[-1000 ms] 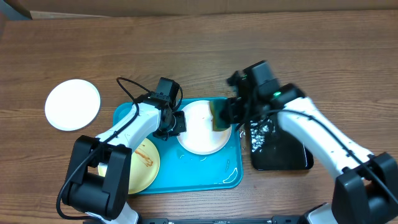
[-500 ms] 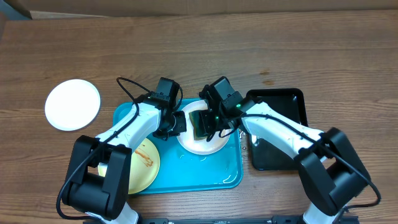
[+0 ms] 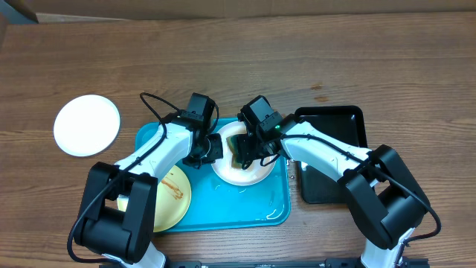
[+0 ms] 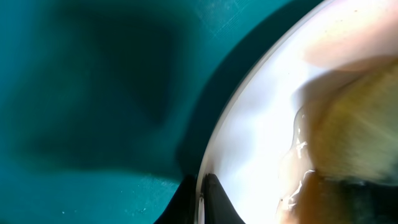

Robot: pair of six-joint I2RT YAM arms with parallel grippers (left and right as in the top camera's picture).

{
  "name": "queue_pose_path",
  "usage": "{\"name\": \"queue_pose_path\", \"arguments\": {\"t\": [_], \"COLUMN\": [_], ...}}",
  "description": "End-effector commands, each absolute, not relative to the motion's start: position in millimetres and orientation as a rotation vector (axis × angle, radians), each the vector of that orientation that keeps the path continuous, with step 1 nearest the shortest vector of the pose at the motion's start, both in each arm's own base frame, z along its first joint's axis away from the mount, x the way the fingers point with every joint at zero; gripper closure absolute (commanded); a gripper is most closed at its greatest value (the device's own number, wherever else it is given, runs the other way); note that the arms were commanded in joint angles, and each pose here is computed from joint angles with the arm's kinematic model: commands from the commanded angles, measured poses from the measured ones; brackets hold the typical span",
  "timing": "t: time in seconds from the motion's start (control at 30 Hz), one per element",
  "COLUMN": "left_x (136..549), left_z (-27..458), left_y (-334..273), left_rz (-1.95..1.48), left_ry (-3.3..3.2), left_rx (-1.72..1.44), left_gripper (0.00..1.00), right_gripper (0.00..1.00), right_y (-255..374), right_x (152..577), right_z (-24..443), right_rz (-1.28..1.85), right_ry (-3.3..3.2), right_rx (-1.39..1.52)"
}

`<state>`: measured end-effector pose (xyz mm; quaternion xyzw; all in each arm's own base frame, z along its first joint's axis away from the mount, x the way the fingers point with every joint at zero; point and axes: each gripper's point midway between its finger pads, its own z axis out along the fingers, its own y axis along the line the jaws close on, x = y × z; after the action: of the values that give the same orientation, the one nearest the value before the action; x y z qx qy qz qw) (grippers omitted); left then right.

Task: Clean dirty plates on tray and stack at the side
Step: 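Scrub the white plate again with the sponge in the right gripper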

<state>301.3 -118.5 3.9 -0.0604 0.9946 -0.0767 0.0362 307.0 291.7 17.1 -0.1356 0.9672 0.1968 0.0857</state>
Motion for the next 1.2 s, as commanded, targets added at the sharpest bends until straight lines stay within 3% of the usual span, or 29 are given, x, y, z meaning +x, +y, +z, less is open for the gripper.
{"name": "queue_pose_path", "arguments": {"t": [0.0, 0.5, 0.87, 1.17], "left_x": [287.6, 285.0, 285.2, 285.1], "left_z": [-10.3, -8.4, -8.2, -8.1], "left_y": [-88.9, -53.8, -49.3, -48.6], "left_rz": [0.013, 0.231, 0.244, 0.251], "left_ry": [3.096, 3.087, 3.087, 3.089], "left_rx": [-0.159, -0.211, -0.220, -0.195], "left_gripper": [0.96, 0.96, 0.96, 0.96], "right_gripper": [0.96, 0.96, 0.96, 0.96], "right_y": [270.9, 249.7, 251.0, 250.3], "right_x": [318.6, 326.5, 359.1, 356.5], "right_z": [13.4, 16.3, 73.8, 94.5], "right_rz": [0.396, 0.196, 0.071, 0.061], "right_ry": [2.878, 2.873, 2.785, 2.811], "right_rx": [-0.375, -0.352, -0.366, -0.372]}}
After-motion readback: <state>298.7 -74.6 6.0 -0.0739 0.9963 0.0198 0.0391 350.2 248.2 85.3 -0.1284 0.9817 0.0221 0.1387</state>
